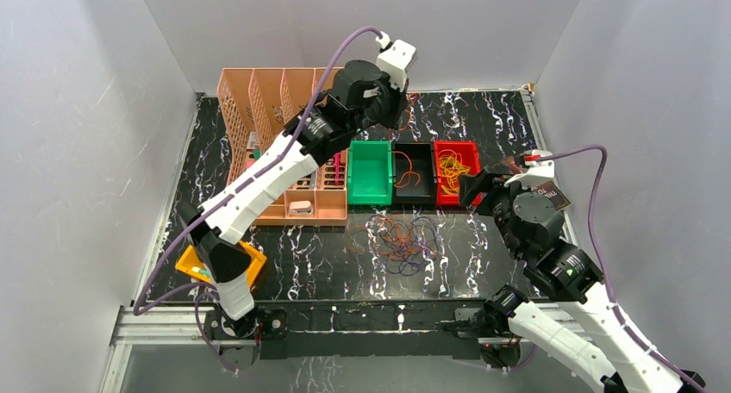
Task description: Untangle the cables
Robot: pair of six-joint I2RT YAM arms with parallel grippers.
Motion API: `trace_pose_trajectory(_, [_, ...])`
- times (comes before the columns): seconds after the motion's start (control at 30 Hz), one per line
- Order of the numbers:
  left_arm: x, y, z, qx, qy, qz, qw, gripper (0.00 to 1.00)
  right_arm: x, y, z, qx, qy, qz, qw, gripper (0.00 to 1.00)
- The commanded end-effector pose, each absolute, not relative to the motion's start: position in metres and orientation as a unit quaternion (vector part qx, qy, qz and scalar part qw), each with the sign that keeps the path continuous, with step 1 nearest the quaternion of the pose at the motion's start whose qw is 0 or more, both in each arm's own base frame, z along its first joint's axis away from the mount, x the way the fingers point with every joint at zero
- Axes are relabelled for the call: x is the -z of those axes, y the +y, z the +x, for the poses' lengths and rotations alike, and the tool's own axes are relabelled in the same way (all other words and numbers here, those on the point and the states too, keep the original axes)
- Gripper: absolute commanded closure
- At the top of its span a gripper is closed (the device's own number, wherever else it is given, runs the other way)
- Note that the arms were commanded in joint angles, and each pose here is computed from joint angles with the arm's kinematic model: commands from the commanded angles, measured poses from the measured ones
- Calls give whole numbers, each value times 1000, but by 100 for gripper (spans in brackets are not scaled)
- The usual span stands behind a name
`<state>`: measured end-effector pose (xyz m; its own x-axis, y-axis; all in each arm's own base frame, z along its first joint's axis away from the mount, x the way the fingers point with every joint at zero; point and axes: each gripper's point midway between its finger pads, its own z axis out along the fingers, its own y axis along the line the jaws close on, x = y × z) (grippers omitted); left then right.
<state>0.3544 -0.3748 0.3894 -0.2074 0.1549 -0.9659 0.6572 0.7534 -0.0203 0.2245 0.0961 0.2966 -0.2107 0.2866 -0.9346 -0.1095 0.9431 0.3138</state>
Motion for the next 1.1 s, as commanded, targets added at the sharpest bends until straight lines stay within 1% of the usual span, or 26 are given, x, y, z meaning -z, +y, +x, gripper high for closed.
trace_pose_trajectory(0.0, [-413,-390,352,264,721,281,576,100,-303,89,223,-165,750,86,634,21])
trace_pose_trajectory(0.37, [-412,-408,367,269,716,293,574,100,-293,88,222,-163,755,95,628,20])
trace_pose_trajectory(0.67, [-382,-408,378,252,733,294,559,100,-288,91,224,-164,759,92,623,20])
trace_pose_trajectory(1.07, [-351,-401,408,223,754,278,552,100,-282,99,226,-172,765,87,614,20])
